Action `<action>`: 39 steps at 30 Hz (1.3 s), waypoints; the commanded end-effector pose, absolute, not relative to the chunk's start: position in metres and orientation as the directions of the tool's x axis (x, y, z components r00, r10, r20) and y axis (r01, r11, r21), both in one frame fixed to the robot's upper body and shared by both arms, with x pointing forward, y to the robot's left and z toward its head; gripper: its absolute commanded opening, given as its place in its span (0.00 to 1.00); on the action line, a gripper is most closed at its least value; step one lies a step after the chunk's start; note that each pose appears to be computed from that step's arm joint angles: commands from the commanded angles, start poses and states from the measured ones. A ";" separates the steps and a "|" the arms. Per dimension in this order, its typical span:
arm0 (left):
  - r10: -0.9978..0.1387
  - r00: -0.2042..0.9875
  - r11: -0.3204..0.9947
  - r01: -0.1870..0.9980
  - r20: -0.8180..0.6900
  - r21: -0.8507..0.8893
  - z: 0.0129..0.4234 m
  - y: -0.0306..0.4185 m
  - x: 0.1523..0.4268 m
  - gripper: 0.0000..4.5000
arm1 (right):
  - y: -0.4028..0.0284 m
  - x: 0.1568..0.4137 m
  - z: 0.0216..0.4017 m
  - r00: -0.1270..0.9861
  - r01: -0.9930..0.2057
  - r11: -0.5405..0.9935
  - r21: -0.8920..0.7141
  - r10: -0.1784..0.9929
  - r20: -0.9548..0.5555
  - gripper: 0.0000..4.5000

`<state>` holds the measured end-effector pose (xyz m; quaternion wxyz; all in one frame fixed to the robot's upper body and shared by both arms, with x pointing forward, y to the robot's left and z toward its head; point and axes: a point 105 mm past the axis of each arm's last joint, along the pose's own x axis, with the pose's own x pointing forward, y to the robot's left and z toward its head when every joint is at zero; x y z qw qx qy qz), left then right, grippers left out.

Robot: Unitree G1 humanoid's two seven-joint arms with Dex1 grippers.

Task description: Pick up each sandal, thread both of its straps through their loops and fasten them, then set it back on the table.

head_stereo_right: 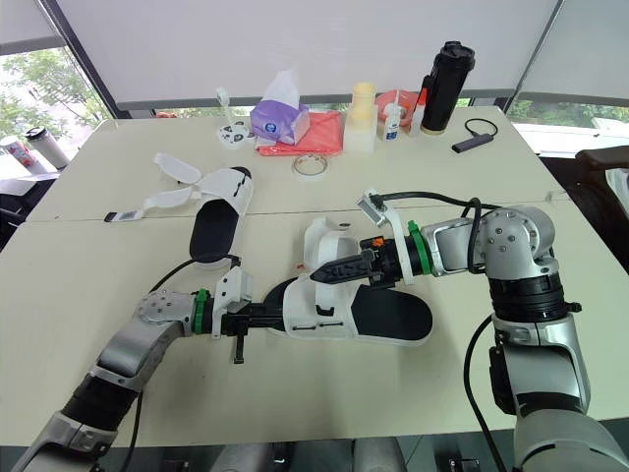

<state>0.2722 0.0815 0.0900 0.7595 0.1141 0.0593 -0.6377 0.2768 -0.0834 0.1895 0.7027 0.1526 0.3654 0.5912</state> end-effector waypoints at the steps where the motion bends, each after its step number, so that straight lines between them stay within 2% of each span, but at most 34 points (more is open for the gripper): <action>1: -0.961 0.165 0.139 0.982 -0.220 0.128 0.097 0.077 0.272 0.00 | -0.082 0.278 0.177 0.030 -0.712 0.279 0.645 0.929 -0.370 0.01; 29: -0.961 0.165 0.139 0.982 -0.221 0.128 0.096 0.077 0.265 0.00 | -0.089 0.284 0.168 -0.031 -0.727 0.275 0.629 0.902 -0.430 0.01; 39: -0.961 0.169 0.143 0.981 -0.218 0.128 0.095 0.076 0.264 0.00 | -0.090 0.285 0.151 -0.039 -0.767 0.302 0.565 0.858 -0.512 0.01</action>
